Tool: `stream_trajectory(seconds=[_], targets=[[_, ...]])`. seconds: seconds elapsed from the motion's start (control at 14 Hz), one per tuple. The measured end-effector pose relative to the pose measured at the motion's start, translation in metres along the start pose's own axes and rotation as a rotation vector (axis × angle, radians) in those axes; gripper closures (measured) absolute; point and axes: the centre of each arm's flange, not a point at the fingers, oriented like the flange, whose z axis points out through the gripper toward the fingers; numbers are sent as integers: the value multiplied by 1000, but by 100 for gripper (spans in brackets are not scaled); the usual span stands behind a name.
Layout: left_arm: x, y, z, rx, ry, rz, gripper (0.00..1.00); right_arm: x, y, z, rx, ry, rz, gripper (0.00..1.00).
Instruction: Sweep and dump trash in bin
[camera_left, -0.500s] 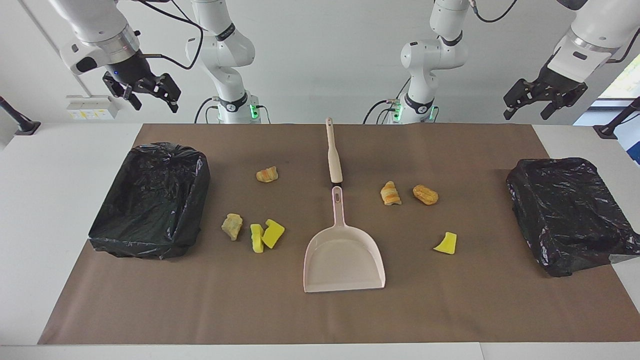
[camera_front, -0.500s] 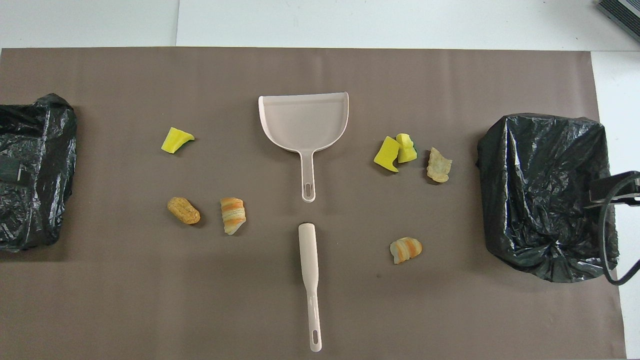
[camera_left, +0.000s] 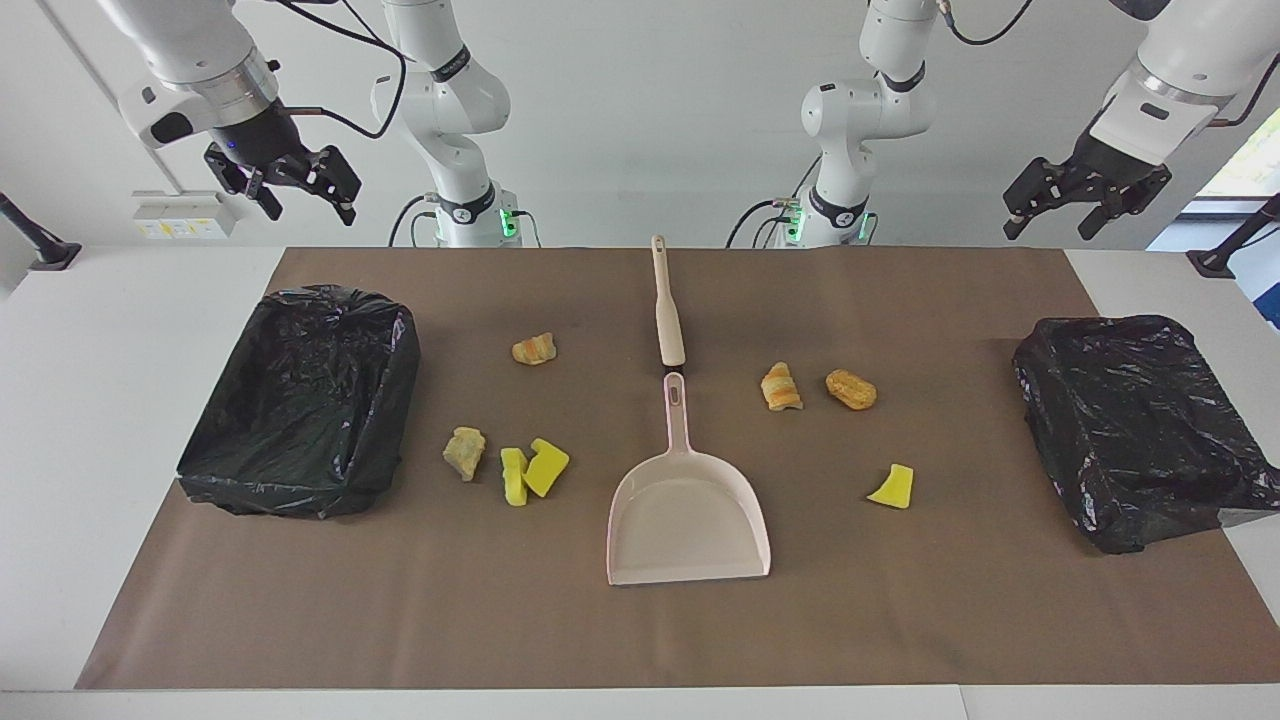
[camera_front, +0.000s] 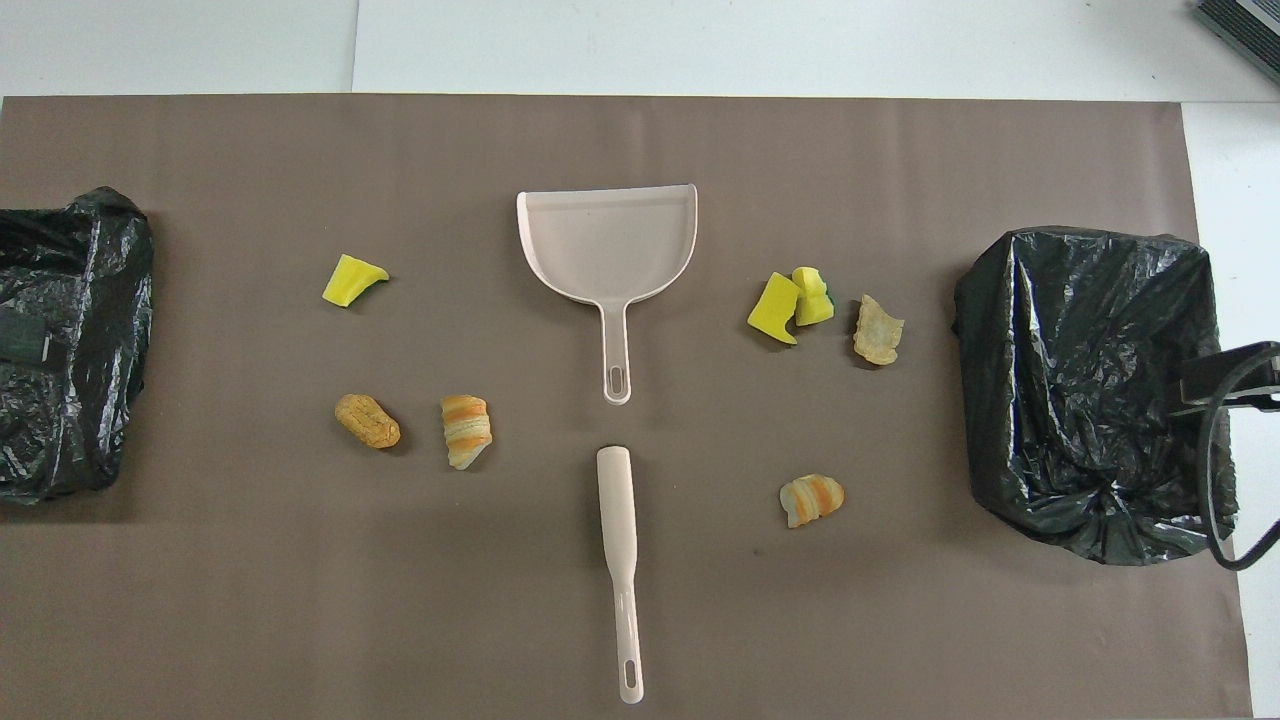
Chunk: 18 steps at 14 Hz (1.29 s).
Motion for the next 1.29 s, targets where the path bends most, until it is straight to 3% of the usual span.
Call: stream_trajectory(seconds=[0.36,1.29], targets=[[0,1,0,0,-1,2,0,7,4,-3,-39,62,6,0],[1,11,2,1,-4,20,0,8,4,0,-39,57,5,0]])
